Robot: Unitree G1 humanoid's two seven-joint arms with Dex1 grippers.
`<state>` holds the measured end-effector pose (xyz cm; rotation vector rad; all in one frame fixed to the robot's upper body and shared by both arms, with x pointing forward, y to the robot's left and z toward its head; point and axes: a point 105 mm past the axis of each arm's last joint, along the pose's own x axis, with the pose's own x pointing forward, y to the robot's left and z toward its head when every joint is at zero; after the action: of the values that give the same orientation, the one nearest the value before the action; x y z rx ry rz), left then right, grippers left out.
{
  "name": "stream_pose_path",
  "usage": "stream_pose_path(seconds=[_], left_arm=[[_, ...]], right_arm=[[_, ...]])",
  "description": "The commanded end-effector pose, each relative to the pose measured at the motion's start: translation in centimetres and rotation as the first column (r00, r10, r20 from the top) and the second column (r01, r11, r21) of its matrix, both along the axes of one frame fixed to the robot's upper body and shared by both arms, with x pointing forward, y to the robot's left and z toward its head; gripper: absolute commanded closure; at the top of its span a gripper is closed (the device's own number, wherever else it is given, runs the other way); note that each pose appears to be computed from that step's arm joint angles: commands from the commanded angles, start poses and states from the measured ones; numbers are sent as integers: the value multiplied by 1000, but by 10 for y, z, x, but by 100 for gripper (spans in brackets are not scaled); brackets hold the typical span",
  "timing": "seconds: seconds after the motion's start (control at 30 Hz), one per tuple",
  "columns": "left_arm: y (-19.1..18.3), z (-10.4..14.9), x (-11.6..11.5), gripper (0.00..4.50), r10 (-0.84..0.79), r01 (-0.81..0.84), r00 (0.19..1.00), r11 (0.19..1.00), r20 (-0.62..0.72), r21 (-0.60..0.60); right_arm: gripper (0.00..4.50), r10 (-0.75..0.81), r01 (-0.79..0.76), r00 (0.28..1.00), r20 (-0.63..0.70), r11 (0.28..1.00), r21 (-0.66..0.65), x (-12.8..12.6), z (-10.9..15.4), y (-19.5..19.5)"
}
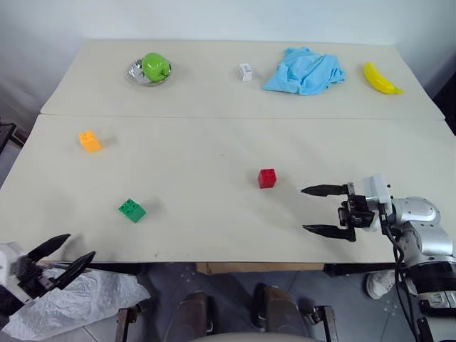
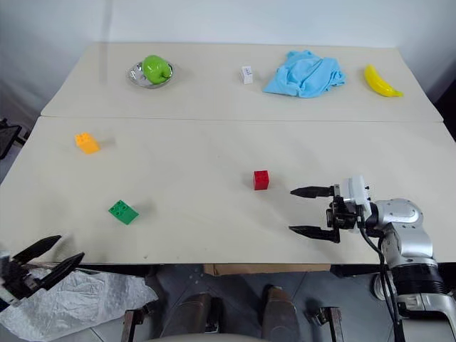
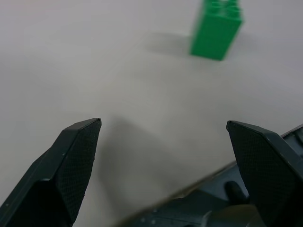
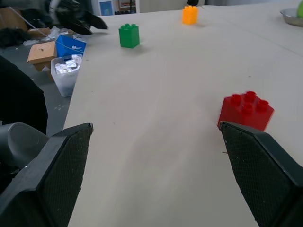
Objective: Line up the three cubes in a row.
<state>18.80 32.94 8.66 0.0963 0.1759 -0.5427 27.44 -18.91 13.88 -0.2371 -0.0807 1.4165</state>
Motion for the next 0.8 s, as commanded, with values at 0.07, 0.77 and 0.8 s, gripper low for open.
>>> stream_pose_path(seconds=[0.07,0.77,0.8], left_arm=[[-25,20,26,0,-74,70,991,997,108,40],[-105,58,95,302,-468,467,863,883,190,55],[-114,62,100,302,-530,524,829,848,178,82]], right_arm=[[2,64,-64,997,50,998,-10,-5,16,0],[0,-71,70,996,51,997,17,-8,15,-4],[0,-78,78,996,49,997,21,-9,15,-4]])
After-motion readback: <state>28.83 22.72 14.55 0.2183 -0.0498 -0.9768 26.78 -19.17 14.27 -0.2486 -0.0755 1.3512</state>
